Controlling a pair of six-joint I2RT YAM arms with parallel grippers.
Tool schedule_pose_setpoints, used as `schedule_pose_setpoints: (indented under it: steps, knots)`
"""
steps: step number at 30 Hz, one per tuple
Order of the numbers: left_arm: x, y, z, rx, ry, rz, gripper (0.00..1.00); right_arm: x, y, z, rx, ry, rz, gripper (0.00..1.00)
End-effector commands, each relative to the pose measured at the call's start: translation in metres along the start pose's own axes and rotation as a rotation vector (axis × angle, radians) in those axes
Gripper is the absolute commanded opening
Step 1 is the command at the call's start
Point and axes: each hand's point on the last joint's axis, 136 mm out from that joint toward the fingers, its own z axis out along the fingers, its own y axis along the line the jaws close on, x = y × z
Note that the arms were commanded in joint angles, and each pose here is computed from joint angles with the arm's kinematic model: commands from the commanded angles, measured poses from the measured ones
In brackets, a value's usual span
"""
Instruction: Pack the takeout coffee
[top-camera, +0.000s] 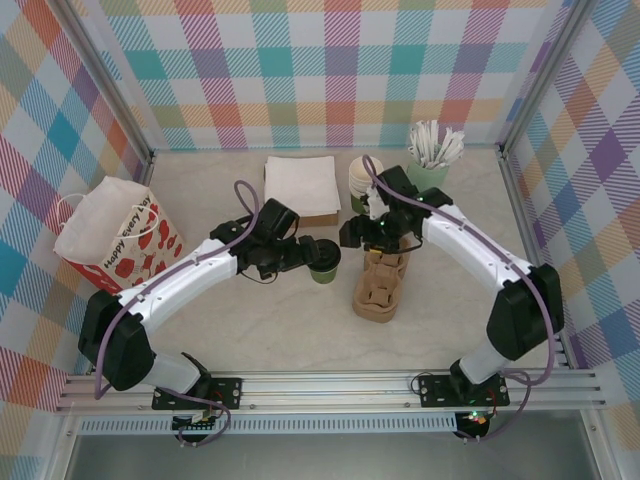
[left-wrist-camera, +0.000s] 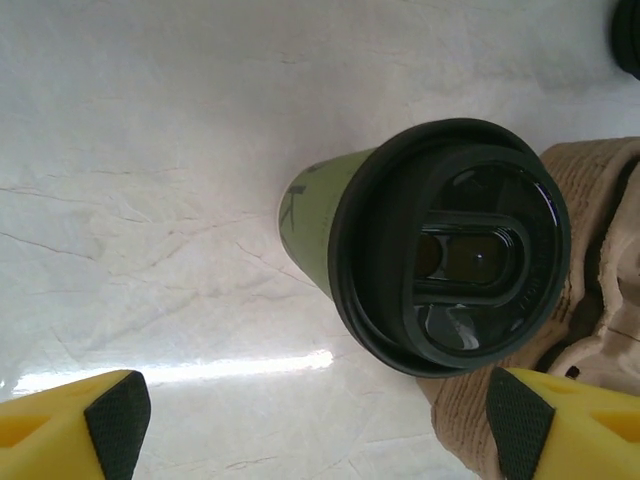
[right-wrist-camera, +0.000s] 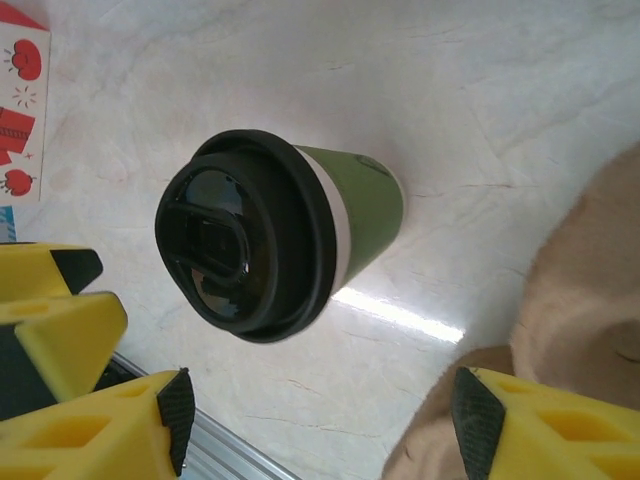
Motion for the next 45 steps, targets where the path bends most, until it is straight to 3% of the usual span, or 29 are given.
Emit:
schedule_pose_setpoints:
  steps: [1,28,45]
  knots:
    - [-0.002,-0.011,0.001,0.062,0.005,-0.021,0.88,-0.008,0.018,0.005,-0.052,0.010,0.002,0.67]
    - [0.005,0.006,0.034,-0.025,0.059,-0.022,0.84,-0.012,0.011,0.051,0.001,0.113,0.036,0.54]
    - [0.010,0.018,0.046,-0.076,0.077,-0.018,0.81,-0.003,-0.002,0.062,0.058,0.154,0.047,0.39]
